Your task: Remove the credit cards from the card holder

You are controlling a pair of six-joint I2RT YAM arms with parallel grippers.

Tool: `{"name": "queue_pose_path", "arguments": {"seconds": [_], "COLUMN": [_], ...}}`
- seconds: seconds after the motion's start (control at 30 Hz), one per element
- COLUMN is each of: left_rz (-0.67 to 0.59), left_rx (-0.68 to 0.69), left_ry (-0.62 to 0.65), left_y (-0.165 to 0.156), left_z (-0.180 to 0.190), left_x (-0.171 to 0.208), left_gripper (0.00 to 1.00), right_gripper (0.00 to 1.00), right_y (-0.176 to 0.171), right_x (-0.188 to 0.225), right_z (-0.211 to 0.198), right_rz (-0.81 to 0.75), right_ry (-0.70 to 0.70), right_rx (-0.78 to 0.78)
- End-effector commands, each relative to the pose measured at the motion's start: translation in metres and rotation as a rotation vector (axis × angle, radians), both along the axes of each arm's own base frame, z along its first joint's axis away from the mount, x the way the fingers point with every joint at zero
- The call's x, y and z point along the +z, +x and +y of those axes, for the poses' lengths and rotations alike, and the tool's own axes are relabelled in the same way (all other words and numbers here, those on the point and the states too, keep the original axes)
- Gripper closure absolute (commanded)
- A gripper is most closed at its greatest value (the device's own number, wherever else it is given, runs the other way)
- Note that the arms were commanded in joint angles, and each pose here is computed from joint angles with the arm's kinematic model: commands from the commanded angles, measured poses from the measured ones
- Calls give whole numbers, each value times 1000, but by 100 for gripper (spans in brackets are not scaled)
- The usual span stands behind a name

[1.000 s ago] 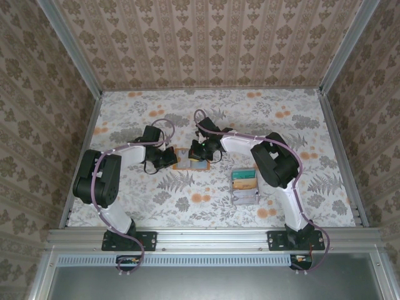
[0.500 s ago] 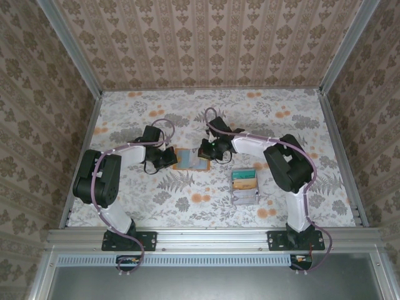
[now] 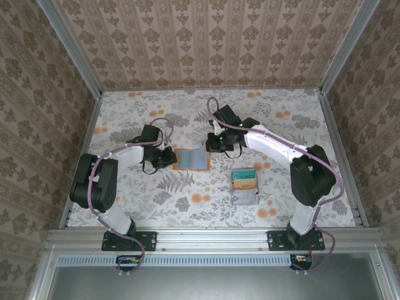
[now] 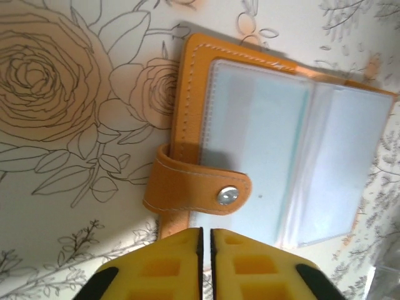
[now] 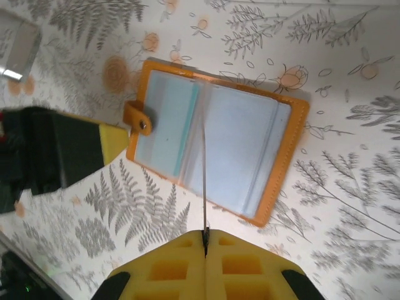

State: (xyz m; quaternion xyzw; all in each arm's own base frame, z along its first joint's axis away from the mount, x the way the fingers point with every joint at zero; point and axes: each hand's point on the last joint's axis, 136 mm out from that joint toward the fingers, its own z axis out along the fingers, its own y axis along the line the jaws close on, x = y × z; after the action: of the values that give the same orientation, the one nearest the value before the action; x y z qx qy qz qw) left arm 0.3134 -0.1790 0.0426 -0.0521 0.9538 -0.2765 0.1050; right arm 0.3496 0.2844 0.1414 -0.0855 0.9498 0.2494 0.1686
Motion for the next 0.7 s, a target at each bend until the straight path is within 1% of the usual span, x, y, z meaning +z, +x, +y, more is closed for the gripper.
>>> {"name": "queue_pose_path", "arguments": {"seconds": [0.0, 0.03, 0.07, 0.23, 0.3, 0.37, 0.5, 0.67], "left_rz": [-93, -109, -126, -198, -223, -249, -271, -277], "left_rx": [1, 0, 1, 7, 13, 15, 20, 31], "left_ry": [-26, -32, -35, -57, -63, -68, -68, -60], "left_y": [15, 17, 19, 26, 28, 29, 28, 26], "left_z": [-1, -2, -1, -1, 1, 2, 5, 9], "left_x": [36, 41, 46, 68, 75, 83, 90, 91], "left_gripper": [75, 71, 64, 25, 14, 8, 7, 7], "right_gripper": [100, 100, 100, 100, 100, 100, 100, 100], "right_y": [-26, -32, -40, -81, -95, -112, -136, -160], "right_x": [33, 37, 41, 50, 52, 55, 47, 22], "right_z": [-27, -32, -37, -64, -74, -85, -101, -119], "right_rz": [-123, -148, -175, -260, -293, -330, -338, -283], "right_ry": [-162, -193, -225, -330, -363, -388, -450, -568], "right_rx": [191, 234, 292, 534, 619, 715, 867, 1030]}}
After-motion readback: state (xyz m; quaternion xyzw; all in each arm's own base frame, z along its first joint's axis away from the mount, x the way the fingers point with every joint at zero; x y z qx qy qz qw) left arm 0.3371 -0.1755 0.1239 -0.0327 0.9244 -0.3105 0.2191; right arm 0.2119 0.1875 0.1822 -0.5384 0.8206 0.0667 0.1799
